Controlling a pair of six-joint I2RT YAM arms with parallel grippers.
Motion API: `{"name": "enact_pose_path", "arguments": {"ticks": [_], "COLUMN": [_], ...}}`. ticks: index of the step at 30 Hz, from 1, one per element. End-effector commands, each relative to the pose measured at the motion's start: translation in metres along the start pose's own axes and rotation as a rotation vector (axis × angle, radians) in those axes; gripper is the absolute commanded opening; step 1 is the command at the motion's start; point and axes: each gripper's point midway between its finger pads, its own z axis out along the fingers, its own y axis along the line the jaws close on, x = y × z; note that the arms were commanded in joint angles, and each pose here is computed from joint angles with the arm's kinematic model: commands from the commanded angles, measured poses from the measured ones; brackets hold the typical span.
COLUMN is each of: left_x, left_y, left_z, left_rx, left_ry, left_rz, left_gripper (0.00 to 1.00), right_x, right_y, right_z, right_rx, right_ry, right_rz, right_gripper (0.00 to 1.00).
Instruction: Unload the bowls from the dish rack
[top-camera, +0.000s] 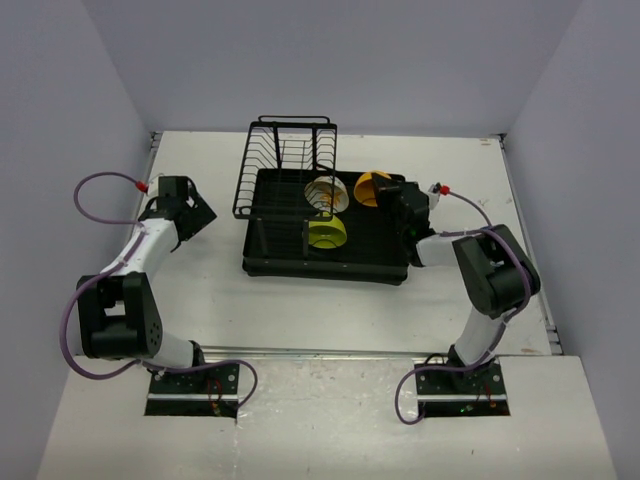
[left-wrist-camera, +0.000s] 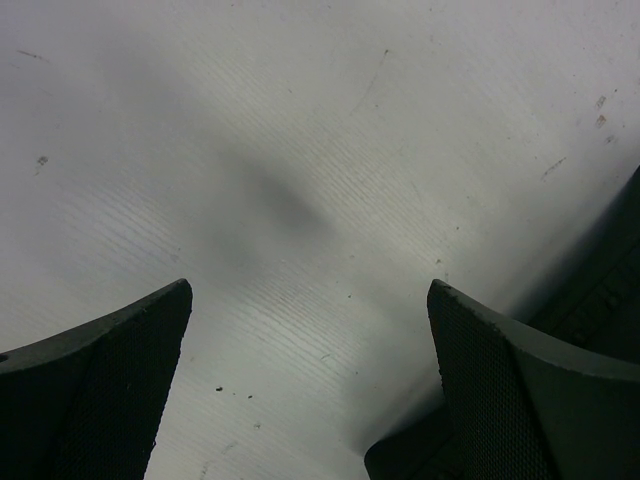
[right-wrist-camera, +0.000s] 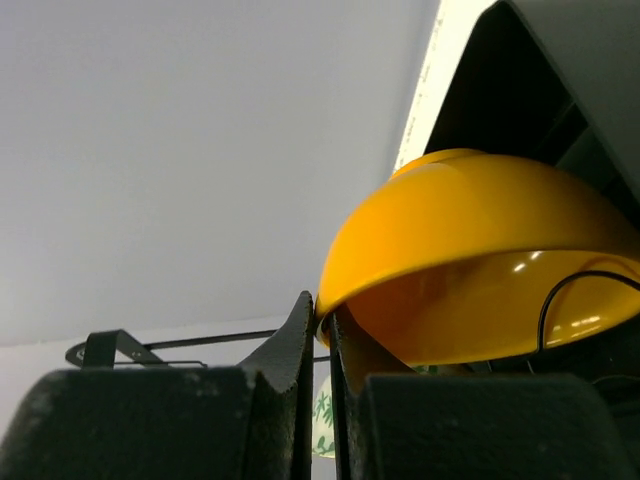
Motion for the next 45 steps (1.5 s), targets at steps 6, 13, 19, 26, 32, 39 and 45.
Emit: {"name": "enact_pose_path", "arguments": {"ticks": [6, 13, 19, 26, 32, 39, 45], "left_x": [0.001, 0.002, 0.002, -0.001, -0.002, -0.008, -0.014], "left_y": [0.004, 0.008, 0.007, 0.006, 0.001, 0.000, 0.000], "left_z": [0.005, 0.004, 0.001, -0.001, -0.003, -0.005, -0.010], "left_rx": [0.013, 0.009, 0.016, 0.020, 0.039, 0.036, 0.034], "left_ry": [-0.019, -0.026, -0.026, -0.028, -0.021, -0.027, -0.031], "left_rz": [-0.008, 0.002, 0.000, -0.002, -0.015, -0.005, 0.018], "left_gripper": [1.00, 1.00, 1.00, 1.00, 1.00, 1.00, 1.00], "right_x": [0.019, 0.028, 0.027, 0.025, 0.020, 0.009, -0.042], "right_y": [-0.018, -0.007, 0.009, 0.040, 0.077, 0.122, 0.137], "right_z": [-0.007, -0.013, -0.016, -0.030, -0.042, -0.054, -0.071], "right_rx": [-0.153, -0.247, -0.286, -0.323, -0.359, -0.358, 0.014], "right_ry": [0.110, 0.167, 0.176, 0.184, 0.214, 0.239, 0.237], "right_rz": [-0.073, -0.093, -0.104, -0.137, -0.193, -0.259, -0.601], "right_gripper": [0.00, 0.00, 0.00, 0.00, 0.00, 0.00, 0.00]}}
